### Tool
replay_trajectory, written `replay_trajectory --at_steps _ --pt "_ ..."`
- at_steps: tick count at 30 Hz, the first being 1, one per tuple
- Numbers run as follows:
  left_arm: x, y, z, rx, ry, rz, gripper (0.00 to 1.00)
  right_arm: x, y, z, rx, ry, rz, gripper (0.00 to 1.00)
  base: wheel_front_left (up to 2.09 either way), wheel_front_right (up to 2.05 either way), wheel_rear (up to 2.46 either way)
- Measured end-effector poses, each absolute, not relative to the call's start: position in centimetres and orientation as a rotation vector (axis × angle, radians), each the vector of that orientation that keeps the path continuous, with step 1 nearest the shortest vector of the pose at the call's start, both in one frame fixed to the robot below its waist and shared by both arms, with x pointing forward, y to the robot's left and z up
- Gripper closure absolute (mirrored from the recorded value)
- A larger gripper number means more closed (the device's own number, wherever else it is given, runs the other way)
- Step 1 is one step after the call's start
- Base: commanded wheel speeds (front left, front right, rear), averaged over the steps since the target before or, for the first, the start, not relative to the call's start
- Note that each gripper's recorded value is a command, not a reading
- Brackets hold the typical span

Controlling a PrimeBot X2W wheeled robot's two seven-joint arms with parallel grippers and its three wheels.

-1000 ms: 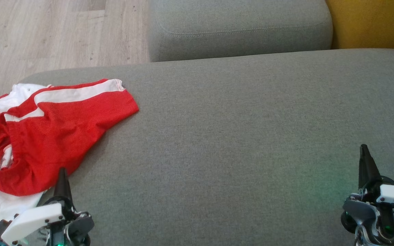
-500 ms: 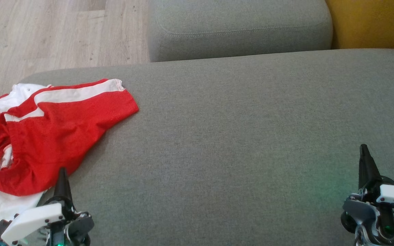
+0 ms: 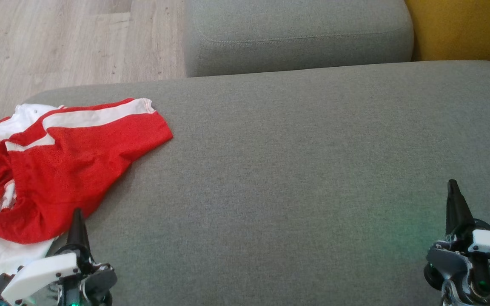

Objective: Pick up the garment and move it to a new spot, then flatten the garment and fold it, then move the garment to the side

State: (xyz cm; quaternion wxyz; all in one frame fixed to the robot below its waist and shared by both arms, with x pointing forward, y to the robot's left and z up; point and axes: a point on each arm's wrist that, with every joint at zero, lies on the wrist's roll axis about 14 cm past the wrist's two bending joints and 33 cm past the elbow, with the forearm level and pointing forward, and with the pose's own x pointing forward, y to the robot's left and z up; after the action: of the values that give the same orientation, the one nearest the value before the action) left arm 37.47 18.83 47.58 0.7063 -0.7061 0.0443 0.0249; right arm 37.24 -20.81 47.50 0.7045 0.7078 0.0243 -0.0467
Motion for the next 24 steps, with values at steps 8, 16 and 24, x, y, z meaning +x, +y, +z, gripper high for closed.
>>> replay_trajectory --at_steps 8,16,24 --pt "37.47 18.83 47.58 -1.569 0.098 0.055 1.00 37.24 -20.81 47.50 1.574 0.054 -0.104 1.00 0.00 0.00 0.00" --pt "37.47 18.83 47.58 -1.569 0.098 0.055 1.00 37.24 -20.81 47.50 1.574 0.054 -0.104 1.00 0.00 0.00 0.00" --pt "37.47 18.83 47.58 -1.569 0.098 0.055 1.00 37.24 -20.81 47.50 1.574 0.054 -0.104 1.00 0.00 0.00 0.00"
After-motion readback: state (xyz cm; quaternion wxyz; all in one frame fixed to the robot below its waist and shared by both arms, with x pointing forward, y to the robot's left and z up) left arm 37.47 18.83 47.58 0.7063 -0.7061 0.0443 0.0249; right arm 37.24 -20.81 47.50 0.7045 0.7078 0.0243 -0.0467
